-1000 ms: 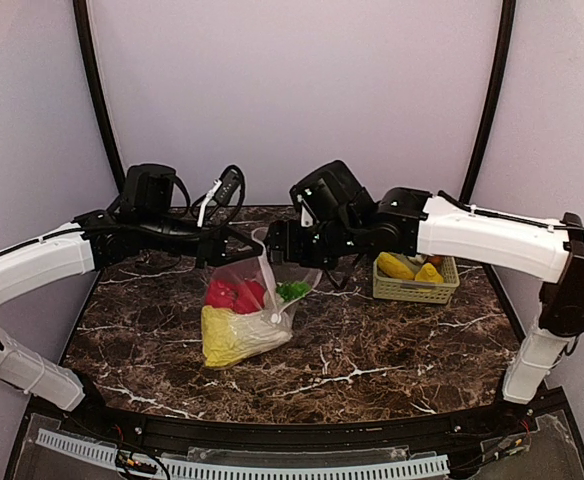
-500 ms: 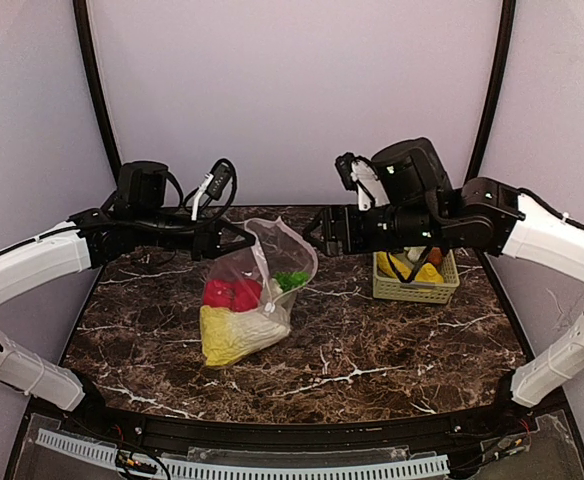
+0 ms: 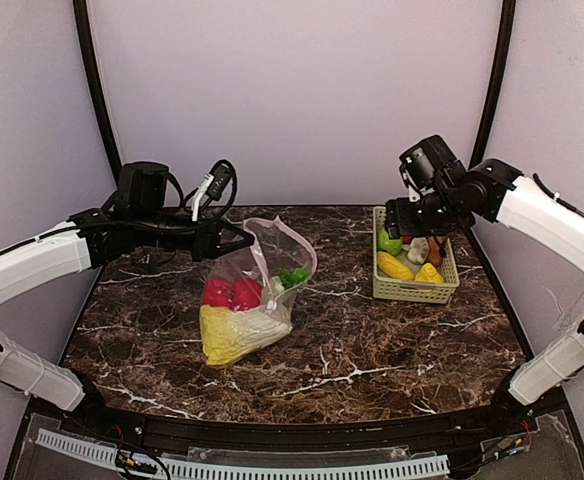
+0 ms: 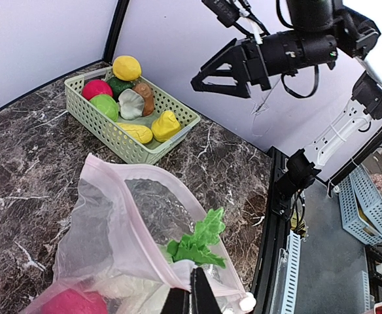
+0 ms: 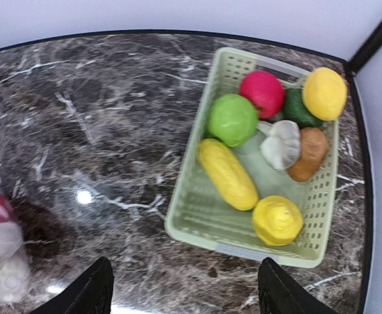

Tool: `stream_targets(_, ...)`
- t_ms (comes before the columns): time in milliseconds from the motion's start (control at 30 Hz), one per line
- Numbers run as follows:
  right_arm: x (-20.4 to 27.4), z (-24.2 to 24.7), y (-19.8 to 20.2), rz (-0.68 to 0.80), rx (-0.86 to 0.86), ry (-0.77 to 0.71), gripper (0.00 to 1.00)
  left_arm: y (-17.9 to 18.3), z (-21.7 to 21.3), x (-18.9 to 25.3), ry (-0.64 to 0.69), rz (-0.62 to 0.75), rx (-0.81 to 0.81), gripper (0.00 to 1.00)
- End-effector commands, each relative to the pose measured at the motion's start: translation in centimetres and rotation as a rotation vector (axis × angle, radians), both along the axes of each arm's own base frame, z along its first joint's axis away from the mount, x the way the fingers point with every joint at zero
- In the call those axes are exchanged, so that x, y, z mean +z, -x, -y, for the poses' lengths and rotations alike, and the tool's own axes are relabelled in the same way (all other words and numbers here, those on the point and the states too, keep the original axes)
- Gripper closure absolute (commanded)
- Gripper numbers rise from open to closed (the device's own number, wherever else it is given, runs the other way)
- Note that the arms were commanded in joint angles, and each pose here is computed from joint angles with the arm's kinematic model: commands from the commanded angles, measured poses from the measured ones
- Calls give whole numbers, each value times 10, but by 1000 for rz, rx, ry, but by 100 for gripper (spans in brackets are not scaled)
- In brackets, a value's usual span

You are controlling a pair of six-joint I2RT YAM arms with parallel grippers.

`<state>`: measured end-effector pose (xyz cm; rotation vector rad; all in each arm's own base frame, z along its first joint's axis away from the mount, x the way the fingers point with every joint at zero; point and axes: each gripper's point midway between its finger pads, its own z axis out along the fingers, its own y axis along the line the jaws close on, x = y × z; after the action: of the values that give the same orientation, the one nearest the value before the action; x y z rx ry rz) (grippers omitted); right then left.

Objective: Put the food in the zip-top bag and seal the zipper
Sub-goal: Pick up the fake vegetable from the bin.

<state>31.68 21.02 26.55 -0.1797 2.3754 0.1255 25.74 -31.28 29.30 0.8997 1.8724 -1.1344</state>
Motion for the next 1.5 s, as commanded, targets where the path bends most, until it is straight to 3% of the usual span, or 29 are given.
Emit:
stream_targets(0,-29,53,-31,-44,-95,94,26,1,-6,0,-8,16,8,99)
stream_targets(333,-72,125,-100,-76,-246,72,32,1,-5,-1,-8,11,1,99)
stream_targets(567,-106,148,-131,-118,-282,51,40,1,-4,-2,-10,5,-1,99)
stream_targets(967,-144,175,-160,-151,-345,65,52,0,-2,-8,-16,-15,-7,99)
stream_targets(1467,-167,184,-184,-167,-328,85,55,-1,-1,-12,-22,-23,-9,99)
